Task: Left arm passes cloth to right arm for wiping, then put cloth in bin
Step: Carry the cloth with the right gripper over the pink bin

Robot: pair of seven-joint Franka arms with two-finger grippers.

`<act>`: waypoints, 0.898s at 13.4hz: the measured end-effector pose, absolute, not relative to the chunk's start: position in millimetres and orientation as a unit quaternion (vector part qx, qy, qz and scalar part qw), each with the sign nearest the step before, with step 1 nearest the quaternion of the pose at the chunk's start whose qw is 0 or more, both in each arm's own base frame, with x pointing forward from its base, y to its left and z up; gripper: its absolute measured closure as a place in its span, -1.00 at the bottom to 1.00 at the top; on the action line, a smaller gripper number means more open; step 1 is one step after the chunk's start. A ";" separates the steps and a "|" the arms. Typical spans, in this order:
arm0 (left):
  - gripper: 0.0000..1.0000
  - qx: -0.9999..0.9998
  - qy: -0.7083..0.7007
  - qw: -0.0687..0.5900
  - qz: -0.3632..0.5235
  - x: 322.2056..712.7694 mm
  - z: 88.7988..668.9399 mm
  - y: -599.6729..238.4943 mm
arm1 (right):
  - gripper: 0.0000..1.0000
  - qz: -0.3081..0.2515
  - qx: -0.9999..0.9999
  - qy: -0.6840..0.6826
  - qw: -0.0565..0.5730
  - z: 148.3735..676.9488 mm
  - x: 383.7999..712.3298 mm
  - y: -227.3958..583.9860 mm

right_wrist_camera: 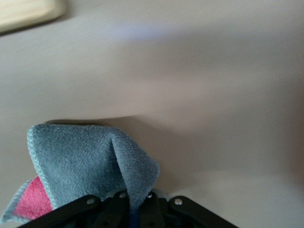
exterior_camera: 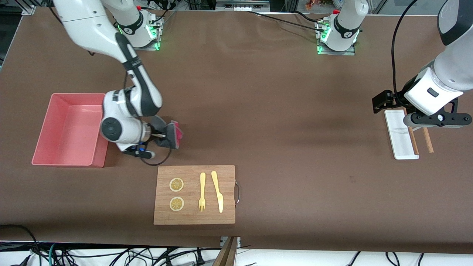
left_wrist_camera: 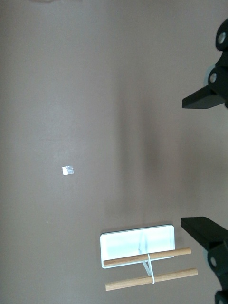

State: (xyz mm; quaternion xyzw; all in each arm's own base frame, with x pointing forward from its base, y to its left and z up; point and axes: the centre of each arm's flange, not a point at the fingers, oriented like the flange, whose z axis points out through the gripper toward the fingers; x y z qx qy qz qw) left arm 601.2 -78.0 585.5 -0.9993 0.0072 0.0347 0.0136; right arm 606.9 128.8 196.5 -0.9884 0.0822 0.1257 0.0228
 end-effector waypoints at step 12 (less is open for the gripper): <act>-1.00 -0.999 0.007 0.013 0.033 601.1 588.0 -77.7 | 0.96 0.074 -0.993 -0.087 0.024 312.0 629.0 -42.3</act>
